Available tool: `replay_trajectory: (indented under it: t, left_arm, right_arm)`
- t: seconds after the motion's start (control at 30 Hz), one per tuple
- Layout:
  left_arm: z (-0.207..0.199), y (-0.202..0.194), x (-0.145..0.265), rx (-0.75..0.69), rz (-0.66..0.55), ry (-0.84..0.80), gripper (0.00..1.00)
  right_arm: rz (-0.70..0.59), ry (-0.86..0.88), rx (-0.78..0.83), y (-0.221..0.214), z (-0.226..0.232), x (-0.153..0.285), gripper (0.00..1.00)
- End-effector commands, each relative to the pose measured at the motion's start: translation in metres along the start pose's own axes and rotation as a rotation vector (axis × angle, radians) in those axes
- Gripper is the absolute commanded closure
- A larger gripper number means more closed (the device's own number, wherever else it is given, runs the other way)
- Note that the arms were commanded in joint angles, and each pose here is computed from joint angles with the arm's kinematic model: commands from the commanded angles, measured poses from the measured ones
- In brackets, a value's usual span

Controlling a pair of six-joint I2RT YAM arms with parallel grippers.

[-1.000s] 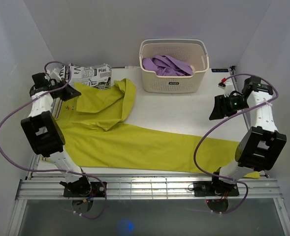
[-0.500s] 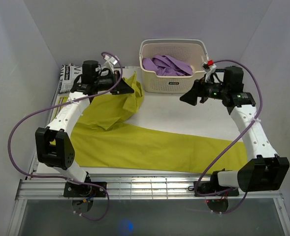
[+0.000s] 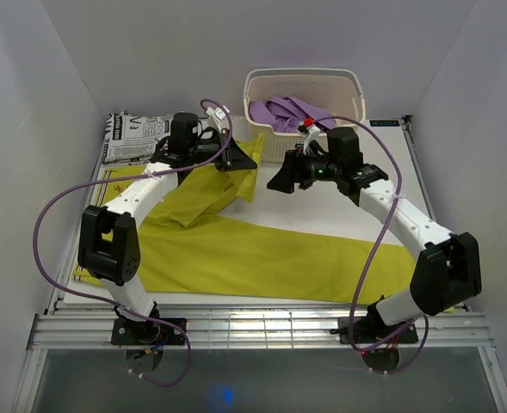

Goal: Fold and stack the trousers
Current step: Flatten the trousers out

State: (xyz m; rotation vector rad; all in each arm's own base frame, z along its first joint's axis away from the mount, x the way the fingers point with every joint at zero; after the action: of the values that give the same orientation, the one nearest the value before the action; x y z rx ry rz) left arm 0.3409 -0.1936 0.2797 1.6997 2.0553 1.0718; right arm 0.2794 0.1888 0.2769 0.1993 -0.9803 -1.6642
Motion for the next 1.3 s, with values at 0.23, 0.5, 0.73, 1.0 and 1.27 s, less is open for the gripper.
replay_trajectory:
  t: [0.23,0.5,0.73,1.0,1.27]
  left_arm:
    - [-0.015,0.004,-0.011,0.048,-0.028,-0.052,1.00]
    - [-0.026,-0.002,-0.009,0.047,-0.035,-0.078,1.00]
    - [-0.049,0.001,0.019,-0.052,-0.072,-0.056,0.86]
    - [0.016,0.014,0.156,0.004,-0.194,0.411,0.41]
    - [0.120,-0.073,0.243,0.173,-0.065,0.945,0.48]
  right_arm:
    - [-0.102,0.050,-0.070,0.026,0.011,-0.043,0.24]
    - [-0.099,0.062,-0.051,0.034,0.012,-0.063,0.69]
    - [-0.145,0.085,0.039,0.042,0.032,-0.031,0.92]
    - [-0.177,-0.023,0.104,0.039,0.034,0.049,0.92]
    - [-0.237,-0.330,0.141,0.038,0.005,0.139,0.92]
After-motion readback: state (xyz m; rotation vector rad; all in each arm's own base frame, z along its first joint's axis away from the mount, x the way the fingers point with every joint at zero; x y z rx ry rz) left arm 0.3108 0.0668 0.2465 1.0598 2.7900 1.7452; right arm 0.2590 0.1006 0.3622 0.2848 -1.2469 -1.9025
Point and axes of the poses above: each gripper's point midway between its finger pads, its own x axis back along the fingers, its own z axis along the line the jaws close on, y = z × x, the point moved 10 cm from there along x, back along the fingers, and after that the axes turned 11 degrees about -x, right-handed, at the moved point
